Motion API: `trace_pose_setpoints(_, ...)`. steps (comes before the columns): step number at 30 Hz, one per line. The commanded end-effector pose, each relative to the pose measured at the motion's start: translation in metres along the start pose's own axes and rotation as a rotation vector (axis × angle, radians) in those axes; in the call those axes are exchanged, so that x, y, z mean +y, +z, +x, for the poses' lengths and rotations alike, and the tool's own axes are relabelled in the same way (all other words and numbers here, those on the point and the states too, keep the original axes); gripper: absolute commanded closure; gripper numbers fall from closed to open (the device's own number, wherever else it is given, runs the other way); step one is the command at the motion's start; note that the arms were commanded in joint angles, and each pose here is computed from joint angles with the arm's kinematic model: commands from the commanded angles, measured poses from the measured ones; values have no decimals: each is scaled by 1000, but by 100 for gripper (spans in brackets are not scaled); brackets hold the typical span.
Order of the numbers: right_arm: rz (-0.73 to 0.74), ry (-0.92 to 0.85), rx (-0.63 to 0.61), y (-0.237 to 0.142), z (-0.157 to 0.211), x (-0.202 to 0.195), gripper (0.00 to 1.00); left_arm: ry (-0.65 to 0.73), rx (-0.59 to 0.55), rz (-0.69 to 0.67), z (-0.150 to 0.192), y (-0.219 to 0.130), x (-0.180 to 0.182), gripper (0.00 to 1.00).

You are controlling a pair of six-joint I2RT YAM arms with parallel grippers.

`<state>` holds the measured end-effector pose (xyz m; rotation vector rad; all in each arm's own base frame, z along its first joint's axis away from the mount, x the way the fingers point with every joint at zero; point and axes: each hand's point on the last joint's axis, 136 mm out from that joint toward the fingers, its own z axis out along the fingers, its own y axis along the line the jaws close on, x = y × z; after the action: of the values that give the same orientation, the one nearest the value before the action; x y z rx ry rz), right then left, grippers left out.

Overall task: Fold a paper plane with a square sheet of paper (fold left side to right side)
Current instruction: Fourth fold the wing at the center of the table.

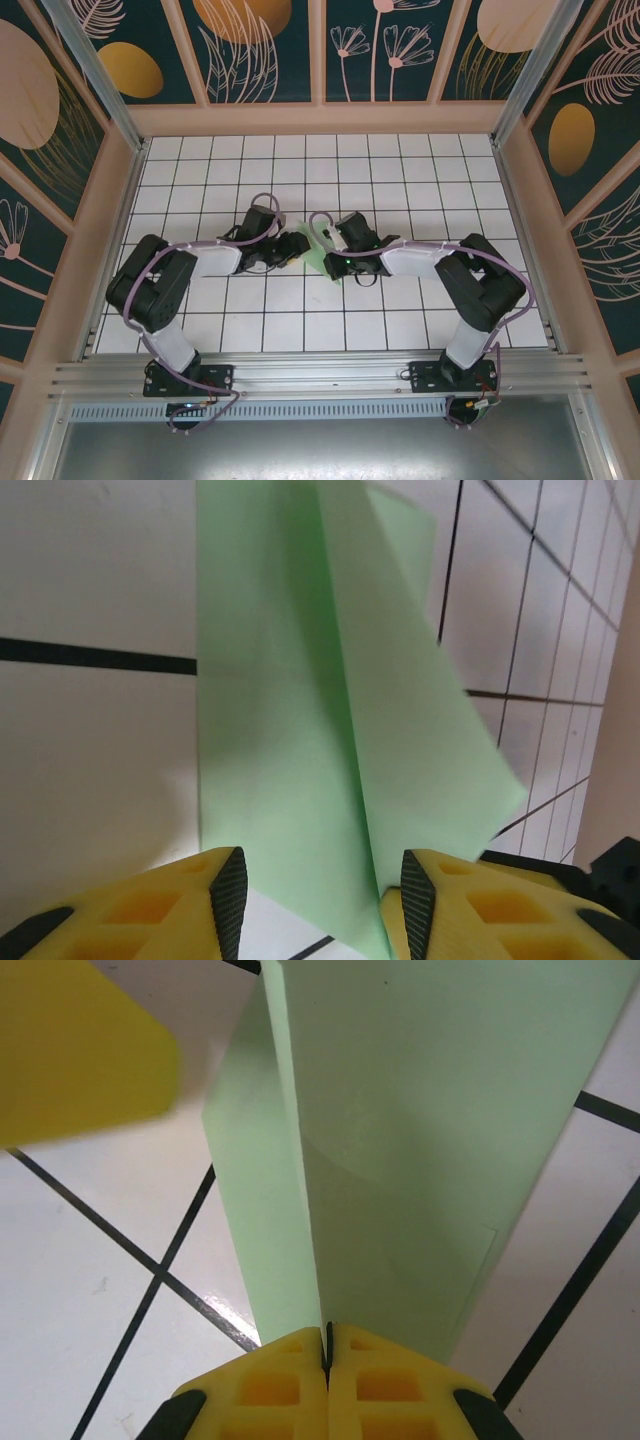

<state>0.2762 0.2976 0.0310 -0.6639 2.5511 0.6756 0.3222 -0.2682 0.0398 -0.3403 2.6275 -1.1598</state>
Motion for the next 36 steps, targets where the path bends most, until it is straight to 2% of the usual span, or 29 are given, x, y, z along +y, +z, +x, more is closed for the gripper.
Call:
trace_pose_setpoints(1,-69,42,22,3,8,4,94,51,8,51,-6,8,-21,54)
trace_pose_setpoints(22,-122,95,52,9,15,-1,93,20,35,-4,-8,34,-8,53)
trace_pose_setpoints(31,-143,101,41,7,10,0,87,0,54,-124,-6,39,16,55)
trace_pose_setpoints(36,-150,100,15,1,1,2,77,-2,57,-155,-5,39,22,55)
